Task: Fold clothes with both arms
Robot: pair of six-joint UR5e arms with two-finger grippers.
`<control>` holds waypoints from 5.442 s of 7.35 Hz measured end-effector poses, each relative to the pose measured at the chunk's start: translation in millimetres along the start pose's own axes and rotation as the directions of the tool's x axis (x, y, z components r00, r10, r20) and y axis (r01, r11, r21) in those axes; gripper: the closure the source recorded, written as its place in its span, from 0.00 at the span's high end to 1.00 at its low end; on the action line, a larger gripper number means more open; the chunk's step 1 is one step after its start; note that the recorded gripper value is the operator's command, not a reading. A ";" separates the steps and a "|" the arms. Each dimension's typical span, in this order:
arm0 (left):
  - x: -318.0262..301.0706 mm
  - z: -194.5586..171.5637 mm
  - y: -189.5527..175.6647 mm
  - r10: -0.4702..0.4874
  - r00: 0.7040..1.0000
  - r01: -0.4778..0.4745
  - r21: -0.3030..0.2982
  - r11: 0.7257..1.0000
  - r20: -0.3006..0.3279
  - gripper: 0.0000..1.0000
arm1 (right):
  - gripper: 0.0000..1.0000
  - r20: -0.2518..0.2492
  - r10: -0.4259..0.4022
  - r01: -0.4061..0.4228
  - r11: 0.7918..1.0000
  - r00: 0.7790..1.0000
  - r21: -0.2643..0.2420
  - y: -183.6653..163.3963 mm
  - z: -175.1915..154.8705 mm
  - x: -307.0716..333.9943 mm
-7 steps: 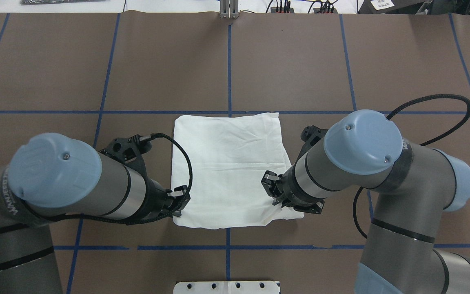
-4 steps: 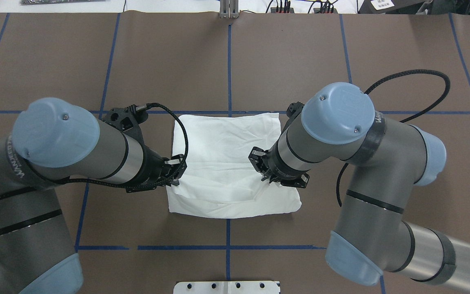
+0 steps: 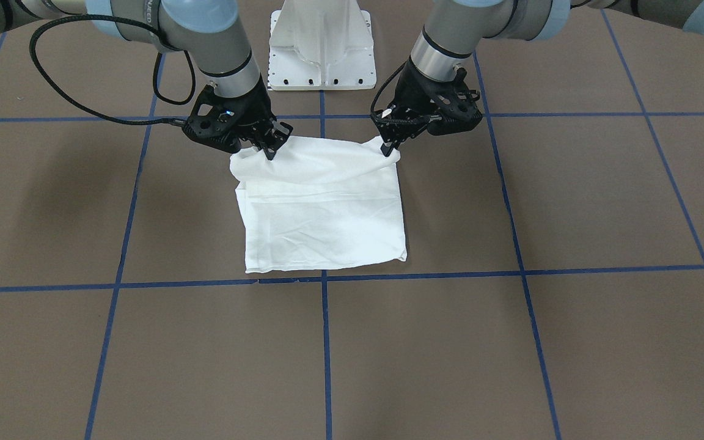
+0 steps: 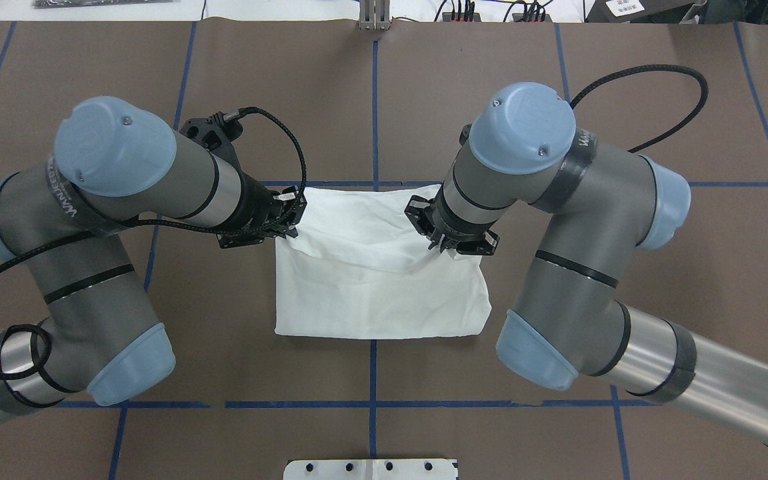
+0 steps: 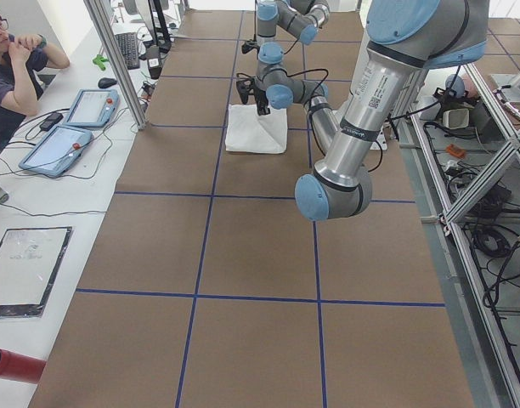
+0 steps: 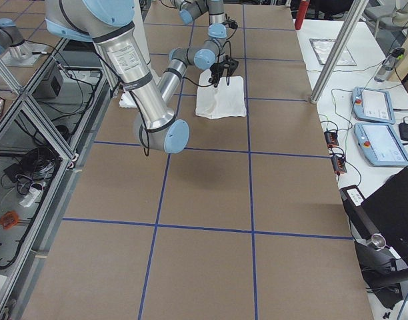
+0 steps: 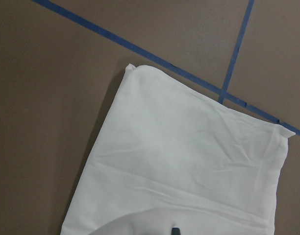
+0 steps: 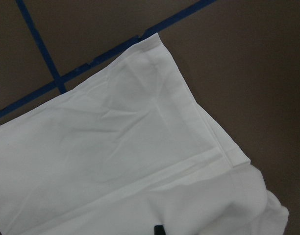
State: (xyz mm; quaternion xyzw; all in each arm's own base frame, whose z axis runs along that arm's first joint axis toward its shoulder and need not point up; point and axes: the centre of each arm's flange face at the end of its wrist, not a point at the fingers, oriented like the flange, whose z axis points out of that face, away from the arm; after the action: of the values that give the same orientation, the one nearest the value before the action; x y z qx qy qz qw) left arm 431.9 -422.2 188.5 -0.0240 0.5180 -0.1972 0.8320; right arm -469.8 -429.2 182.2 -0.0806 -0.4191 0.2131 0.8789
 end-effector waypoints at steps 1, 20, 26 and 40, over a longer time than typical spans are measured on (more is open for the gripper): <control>-2.1 11.1 -8.1 -0.003 1.000 0.003 0.002 1.000 -0.002 0.00 | 0.00 -0.008 0.003 -0.003 1.000 1.000 0.008 -12.4 8.7 -11.1; -19.6 41.2 -128.7 0.091 0.996 -0.092 0.125 0.988 0.012 1.00 | 1.00 0.018 -0.258 0.257 0.964 0.966 0.063 -51.0 76.7 -49.5; -32.2 39.7 -140.4 0.136 0.990 -0.139 0.135 0.981 0.035 1.00 | 1.00 -0.187 -0.517 0.545 0.822 0.835 0.162 -73.8 135.6 -90.6; -330.2 -163.6 -334.7 0.631 0.682 -0.695 0.059 0.716 0.370 1.00 | 1.00 -0.193 -0.697 0.709 0.705 0.691 -0.004 -435.4 -70.7 339.4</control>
State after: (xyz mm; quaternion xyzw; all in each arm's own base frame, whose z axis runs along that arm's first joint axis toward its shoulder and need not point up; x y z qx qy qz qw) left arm 60.5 -587.1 476.1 0.2155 0.3256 0.0761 0.9175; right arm -92.2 -666.7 515.0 0.0980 -0.3291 -0.1328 0.9298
